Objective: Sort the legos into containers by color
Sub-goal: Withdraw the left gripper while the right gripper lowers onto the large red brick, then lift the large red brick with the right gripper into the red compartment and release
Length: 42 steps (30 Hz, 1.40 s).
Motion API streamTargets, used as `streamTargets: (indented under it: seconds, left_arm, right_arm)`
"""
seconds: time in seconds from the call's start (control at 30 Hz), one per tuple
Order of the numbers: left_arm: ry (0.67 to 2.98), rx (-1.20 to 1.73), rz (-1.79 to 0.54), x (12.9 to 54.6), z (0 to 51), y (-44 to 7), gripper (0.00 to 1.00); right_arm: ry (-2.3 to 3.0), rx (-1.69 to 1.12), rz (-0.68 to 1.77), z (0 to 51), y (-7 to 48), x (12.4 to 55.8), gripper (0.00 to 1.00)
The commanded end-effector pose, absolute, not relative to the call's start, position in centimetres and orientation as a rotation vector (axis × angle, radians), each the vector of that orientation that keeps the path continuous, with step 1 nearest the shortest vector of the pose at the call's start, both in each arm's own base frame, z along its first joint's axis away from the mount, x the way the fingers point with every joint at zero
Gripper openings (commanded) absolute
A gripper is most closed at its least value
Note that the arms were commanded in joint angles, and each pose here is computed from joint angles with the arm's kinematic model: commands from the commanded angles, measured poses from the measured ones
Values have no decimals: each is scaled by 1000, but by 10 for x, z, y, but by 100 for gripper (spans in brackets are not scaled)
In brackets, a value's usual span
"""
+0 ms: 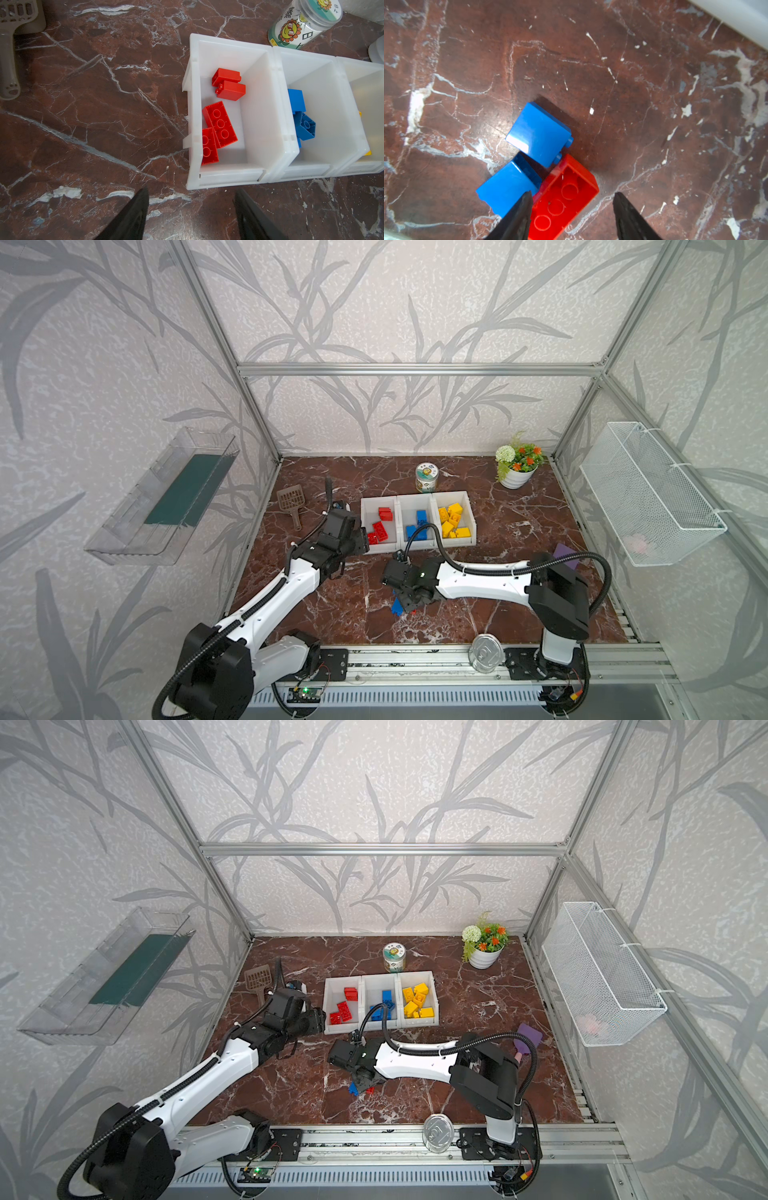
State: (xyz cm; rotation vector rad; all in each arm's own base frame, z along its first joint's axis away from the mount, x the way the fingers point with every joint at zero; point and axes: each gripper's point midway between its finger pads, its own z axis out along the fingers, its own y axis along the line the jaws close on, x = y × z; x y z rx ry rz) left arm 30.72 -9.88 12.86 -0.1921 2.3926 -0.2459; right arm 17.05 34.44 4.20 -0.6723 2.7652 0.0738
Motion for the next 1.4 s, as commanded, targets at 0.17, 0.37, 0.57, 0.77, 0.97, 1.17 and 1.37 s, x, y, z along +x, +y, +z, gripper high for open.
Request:
streamTargets:
  seconds: [0.17,0.37,0.57,0.77,0.97,1.17,1.37]
  left_arm:
    - [2396,-213,-229,299,129,-91,68]
    - [2394,-217,-231,298,130,-91,68]
    - [2397,-219,-241,296,129,-92,68]
    - [2393,-226,-248,296,130,-92,68]
    - [2394,-228,-249,294,129,-91,68]
    - [2381,-233,-246,293,133,-89,68]
    - [2372,-269,-274,283,133,-86,68]
  right_arm:
    - [2775,-689,-14,37,339,169,63]
    - [2770,-633,-55,38,322,169,63]
    - [2781,-609,-58,34,315,167,60]
    - [2801,-608,-7,26,319,163,45]
    - [2801,-577,-4,26,315,164,34]
    - [2746,-626,37,47,324,177,28]
    - [2641,-705,178,92,358,228,28]
